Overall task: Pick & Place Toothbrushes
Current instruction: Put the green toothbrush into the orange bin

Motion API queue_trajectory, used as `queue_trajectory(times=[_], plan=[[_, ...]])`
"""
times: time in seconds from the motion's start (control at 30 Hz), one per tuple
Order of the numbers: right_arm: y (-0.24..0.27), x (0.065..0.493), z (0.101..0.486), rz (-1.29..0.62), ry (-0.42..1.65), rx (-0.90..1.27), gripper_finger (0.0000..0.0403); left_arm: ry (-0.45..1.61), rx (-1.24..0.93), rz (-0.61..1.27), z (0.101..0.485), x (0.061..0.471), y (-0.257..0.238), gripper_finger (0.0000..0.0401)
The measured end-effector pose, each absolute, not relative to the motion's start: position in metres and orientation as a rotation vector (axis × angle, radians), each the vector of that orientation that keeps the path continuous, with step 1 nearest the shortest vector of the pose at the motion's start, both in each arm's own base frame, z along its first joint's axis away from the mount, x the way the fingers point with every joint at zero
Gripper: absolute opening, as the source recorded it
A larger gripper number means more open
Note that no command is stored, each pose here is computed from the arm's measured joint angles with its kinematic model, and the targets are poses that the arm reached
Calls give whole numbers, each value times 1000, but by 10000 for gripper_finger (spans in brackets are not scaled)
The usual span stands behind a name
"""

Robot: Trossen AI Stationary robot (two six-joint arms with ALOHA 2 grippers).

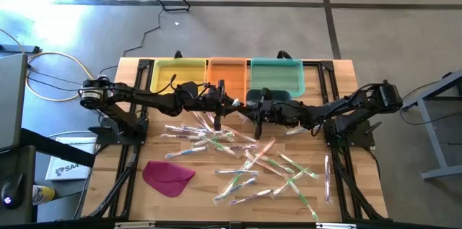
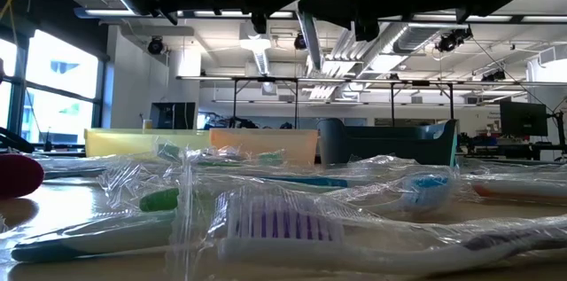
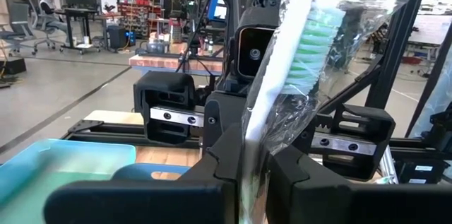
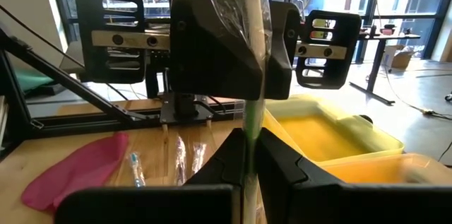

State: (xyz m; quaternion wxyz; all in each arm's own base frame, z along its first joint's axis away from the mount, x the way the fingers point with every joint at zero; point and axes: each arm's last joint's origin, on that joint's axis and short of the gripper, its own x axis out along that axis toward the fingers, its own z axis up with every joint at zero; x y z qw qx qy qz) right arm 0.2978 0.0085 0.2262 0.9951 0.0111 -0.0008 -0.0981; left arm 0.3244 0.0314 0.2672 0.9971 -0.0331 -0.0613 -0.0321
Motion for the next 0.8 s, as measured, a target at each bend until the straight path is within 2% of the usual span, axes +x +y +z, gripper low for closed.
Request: queue_trajectory(times=[0.17, 0.6, 0.8], plan=[[10, 298, 226, -160, -2, 23, 36, -122, -66, -70, 267, 324, 31, 23], [10, 298, 226, -152, -5, 82, 185, -123, -66, -68, 267, 324, 31, 22], [10, 287, 234, -157, 63, 54, 224, -97, -61, -53, 266, 323, 36, 22]])
